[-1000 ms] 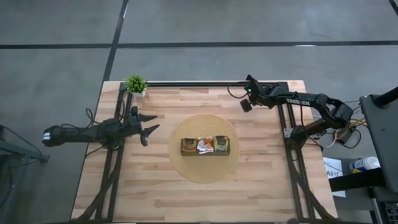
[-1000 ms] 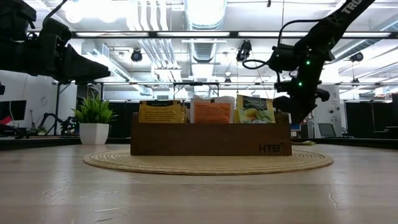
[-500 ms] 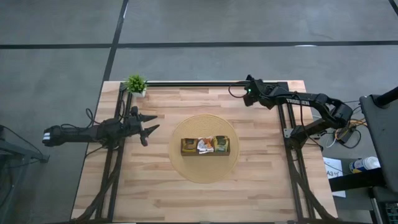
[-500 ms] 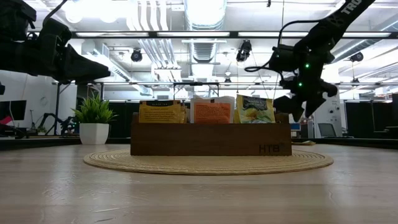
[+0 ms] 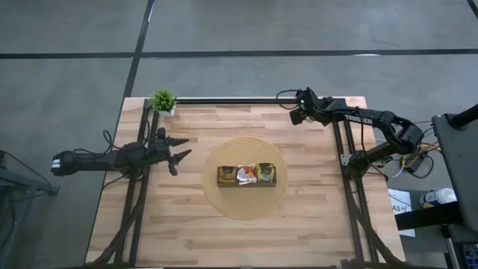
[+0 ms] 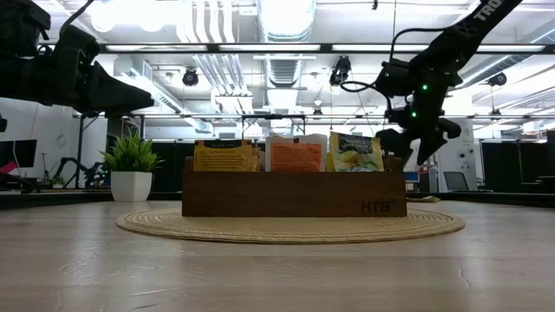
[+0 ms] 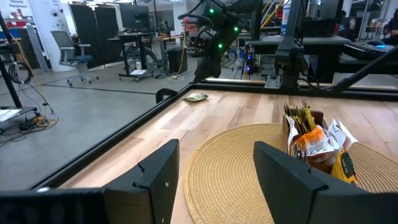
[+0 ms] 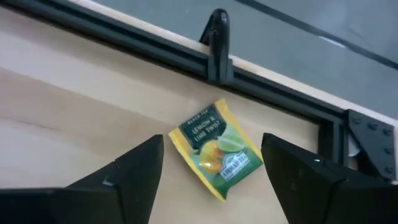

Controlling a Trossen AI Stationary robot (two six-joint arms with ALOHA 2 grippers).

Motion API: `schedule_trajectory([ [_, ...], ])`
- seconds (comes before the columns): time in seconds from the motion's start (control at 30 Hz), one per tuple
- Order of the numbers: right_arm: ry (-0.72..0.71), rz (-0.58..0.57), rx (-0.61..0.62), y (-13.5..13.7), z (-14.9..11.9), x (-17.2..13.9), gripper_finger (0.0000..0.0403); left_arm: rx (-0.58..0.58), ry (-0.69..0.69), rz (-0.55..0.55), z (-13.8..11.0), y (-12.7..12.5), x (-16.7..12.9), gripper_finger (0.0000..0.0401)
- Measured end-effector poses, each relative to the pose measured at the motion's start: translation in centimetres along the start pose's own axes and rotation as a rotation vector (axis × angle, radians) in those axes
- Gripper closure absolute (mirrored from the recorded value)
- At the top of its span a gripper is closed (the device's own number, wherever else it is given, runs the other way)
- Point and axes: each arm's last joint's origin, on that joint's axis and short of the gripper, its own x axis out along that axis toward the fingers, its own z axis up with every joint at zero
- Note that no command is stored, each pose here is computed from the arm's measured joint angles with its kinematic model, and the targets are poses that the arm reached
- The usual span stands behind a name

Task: Pick & Place Tea
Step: Put the lemon tea sachet into the right section of the wooden organizer

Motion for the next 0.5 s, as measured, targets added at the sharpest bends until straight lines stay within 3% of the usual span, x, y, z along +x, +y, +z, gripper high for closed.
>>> schedule_trajectory([
  [0.17,0.026,0.096,0.016,0.4,0.2,-0.2,0.0137,0.0,0.0,0.001,0.0,0.0,0.0,0.0199],
  [0.33,0.06,0.11,0.193,-0.1,0.2,0.1,0.0143,0.0,0.0,0.001,0.0,0.0,0.0,0.0199],
  [0.5,0.137,0.109,0.283,-1.6,0.1,1.8,0.0143,0.0,0.0,0.001,0.0,0.0,0.0,0.0199],
])
